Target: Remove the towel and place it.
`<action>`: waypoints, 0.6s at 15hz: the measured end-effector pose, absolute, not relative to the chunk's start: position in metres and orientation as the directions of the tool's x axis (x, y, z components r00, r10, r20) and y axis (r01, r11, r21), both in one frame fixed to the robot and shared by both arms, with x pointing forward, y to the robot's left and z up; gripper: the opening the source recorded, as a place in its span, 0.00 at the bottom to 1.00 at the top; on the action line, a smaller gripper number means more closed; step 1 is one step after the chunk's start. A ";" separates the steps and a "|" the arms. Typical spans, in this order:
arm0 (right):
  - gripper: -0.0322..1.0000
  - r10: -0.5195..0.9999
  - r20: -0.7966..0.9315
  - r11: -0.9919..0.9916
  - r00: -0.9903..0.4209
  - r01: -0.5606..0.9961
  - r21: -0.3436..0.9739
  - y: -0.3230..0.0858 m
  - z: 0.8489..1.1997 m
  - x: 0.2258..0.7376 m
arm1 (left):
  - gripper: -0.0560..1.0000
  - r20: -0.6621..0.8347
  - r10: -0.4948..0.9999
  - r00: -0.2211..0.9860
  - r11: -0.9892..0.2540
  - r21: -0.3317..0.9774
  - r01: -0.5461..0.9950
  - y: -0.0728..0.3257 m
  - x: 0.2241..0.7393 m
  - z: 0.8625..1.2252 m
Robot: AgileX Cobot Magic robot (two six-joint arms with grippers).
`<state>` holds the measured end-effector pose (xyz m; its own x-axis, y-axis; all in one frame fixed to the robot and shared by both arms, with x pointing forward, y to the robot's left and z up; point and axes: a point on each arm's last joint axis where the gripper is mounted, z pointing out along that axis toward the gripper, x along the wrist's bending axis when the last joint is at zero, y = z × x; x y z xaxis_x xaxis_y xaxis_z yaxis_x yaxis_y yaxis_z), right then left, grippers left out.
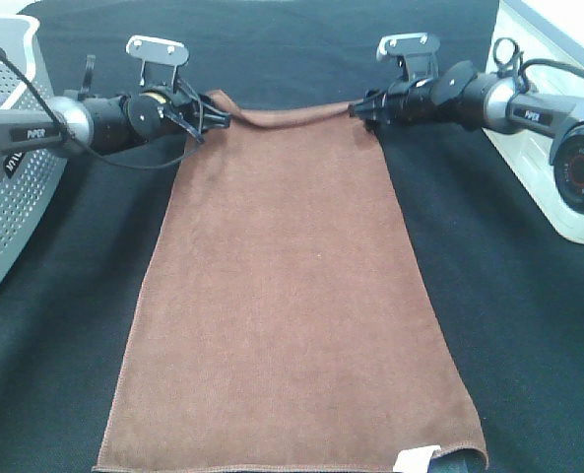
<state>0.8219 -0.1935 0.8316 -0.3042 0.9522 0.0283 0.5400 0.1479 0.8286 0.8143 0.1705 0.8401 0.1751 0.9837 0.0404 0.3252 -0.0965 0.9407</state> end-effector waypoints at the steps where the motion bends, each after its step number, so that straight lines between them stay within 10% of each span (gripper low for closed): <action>1: 0.61 0.950 0.039 0.148 -0.311 0.554 0.819 -0.193 0.828 0.821 | 0.65 0.034 0.984 0.173 -0.091 0.939 0.331 0.171 0.814 0.837; 9: 0.62 0.962 0.093 0.061 -0.256 0.536 0.842 -0.194 0.832 0.824 | 0.67 0.031 0.991 0.127 -0.058 0.976 0.209 0.178 0.824 0.861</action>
